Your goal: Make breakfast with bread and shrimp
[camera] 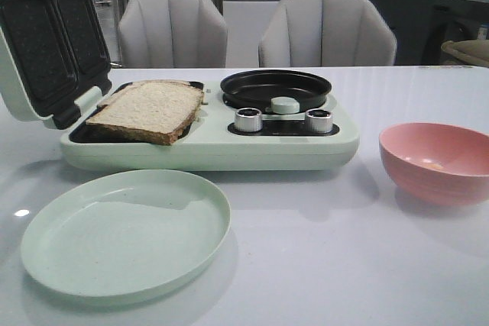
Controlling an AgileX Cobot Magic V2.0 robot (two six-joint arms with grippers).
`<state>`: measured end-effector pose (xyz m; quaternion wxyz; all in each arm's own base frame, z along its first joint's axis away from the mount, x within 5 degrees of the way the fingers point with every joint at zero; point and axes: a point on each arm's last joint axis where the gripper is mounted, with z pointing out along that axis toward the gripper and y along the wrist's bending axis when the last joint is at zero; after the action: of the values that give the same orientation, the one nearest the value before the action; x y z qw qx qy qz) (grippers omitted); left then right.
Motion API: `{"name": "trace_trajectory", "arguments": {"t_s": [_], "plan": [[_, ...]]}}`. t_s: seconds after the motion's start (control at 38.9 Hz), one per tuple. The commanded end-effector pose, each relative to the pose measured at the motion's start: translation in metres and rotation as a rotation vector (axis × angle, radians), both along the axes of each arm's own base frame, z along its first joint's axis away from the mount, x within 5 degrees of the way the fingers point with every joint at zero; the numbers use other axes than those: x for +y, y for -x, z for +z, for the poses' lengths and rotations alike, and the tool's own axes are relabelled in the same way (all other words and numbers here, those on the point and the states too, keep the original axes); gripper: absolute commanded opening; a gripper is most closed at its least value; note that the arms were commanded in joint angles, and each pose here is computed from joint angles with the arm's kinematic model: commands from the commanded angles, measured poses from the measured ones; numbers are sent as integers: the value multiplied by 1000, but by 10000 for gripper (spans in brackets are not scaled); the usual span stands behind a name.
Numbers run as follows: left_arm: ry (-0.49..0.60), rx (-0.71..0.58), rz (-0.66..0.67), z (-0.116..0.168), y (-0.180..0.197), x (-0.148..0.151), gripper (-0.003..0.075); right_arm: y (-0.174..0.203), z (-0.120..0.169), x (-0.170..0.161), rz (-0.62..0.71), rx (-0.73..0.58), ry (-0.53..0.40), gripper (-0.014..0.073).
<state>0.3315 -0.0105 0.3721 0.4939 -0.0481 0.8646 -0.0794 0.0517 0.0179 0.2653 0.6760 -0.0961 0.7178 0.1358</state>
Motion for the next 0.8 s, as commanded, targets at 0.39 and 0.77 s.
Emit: {"name": "trace_trajectory", "arguments": {"t_s": [0.39, 0.77], "plan": [[229, -41, 135, -9, -27, 26, 386, 1, 17, -1, -7, -102, -31, 395], [372, 24, 176, -39, -51, 25, 367, 1, 17, -1, -7, -102, -31, 395]]}}
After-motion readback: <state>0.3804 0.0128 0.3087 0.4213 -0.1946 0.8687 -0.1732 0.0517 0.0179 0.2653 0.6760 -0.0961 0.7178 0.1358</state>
